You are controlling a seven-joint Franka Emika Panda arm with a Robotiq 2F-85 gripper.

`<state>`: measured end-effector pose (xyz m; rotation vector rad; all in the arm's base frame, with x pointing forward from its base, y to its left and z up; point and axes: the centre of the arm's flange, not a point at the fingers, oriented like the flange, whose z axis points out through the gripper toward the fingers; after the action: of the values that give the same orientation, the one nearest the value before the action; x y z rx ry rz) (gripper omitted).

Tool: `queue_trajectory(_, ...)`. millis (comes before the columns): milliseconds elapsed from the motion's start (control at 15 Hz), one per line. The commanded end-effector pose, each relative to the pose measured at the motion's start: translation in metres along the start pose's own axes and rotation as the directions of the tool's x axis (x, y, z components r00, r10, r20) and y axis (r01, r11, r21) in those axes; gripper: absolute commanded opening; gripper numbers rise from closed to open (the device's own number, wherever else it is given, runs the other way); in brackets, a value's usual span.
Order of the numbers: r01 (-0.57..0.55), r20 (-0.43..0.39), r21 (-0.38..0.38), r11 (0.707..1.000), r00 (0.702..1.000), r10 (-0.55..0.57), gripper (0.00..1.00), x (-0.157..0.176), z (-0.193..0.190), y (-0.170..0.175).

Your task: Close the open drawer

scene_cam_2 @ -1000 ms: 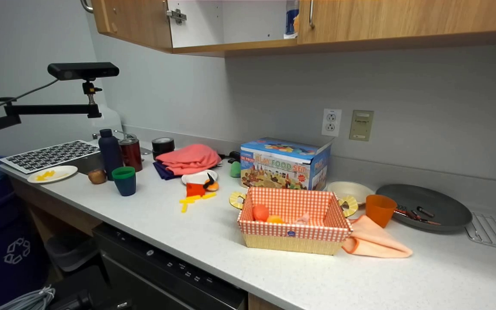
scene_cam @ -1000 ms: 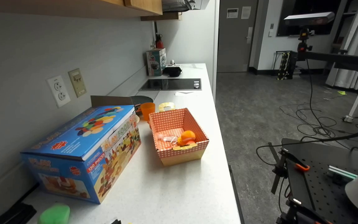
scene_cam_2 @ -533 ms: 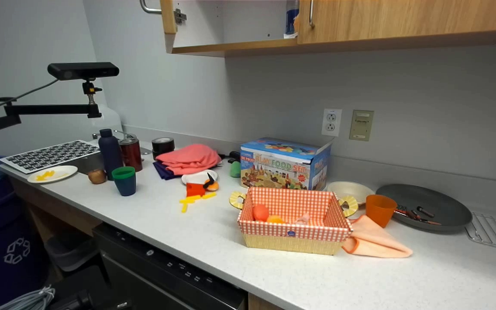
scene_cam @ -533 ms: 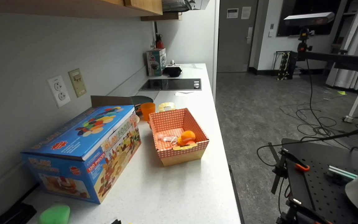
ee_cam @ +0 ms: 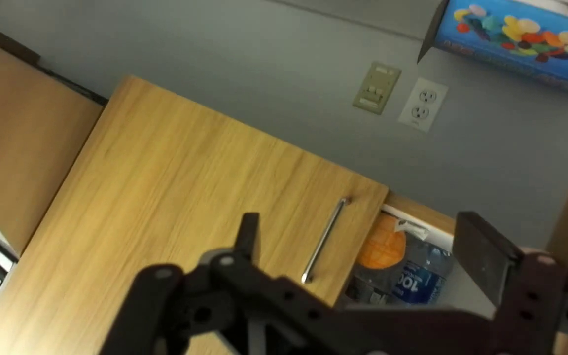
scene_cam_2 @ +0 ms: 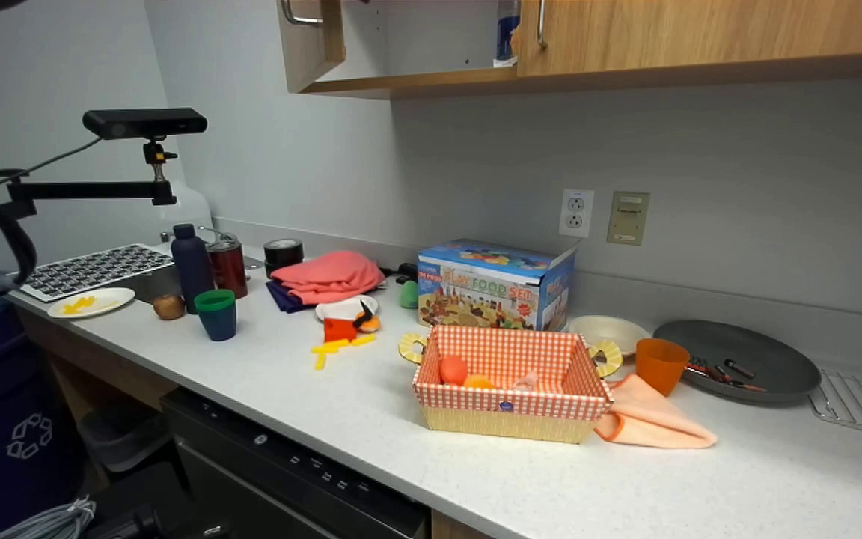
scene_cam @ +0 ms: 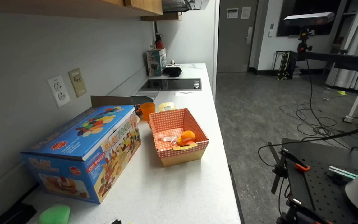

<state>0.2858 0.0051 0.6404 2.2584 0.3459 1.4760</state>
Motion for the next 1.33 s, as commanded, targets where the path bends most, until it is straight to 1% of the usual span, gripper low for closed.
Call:
queue_trajectory(0, 0.061, 0.179, -0.066, 0.996, 0.983, -0.048, 1.00, -0.002, 0.000, -0.012)
queue_trajectory(133, 0.111, 0.278, -0.067, 0.992, 0.957, -0.088, 1.00, -0.013, -0.006, -0.019)
queue_trajectory(400, 0.126, 0.431, 0.063, 0.990, 0.891, -0.141, 1.00, -0.035, -0.023, -0.032)
queue_trajectory(533, 0.142, 0.456, 0.132, 0.981, 0.870, -0.188, 1.00, -0.036, -0.041, -0.044)
queue_trajectory(600, 0.160, 0.432, 0.167, 0.973, 0.875, -0.218, 1.00, -0.033, -0.054, -0.050)
queue_trajectory(733, 0.207, 0.365, 0.188, 0.960, 0.893, -0.264, 1.00, -0.027, -0.074, -0.058)
queue_trajectory(933, 0.282, 0.236, 0.222, 0.934, 0.913, -0.331, 1.00, -0.015, -0.102, -0.068)
queue_trajectory(1067, 0.345, 0.146, 0.231, 0.910, 0.912, -0.383, 1.00, -0.010, -0.118, -0.074)
queue_trajectory(1267, 0.448, 0.020, 0.225, 0.865, 0.886, -0.464, 1.00, -0.002, -0.135, -0.083)
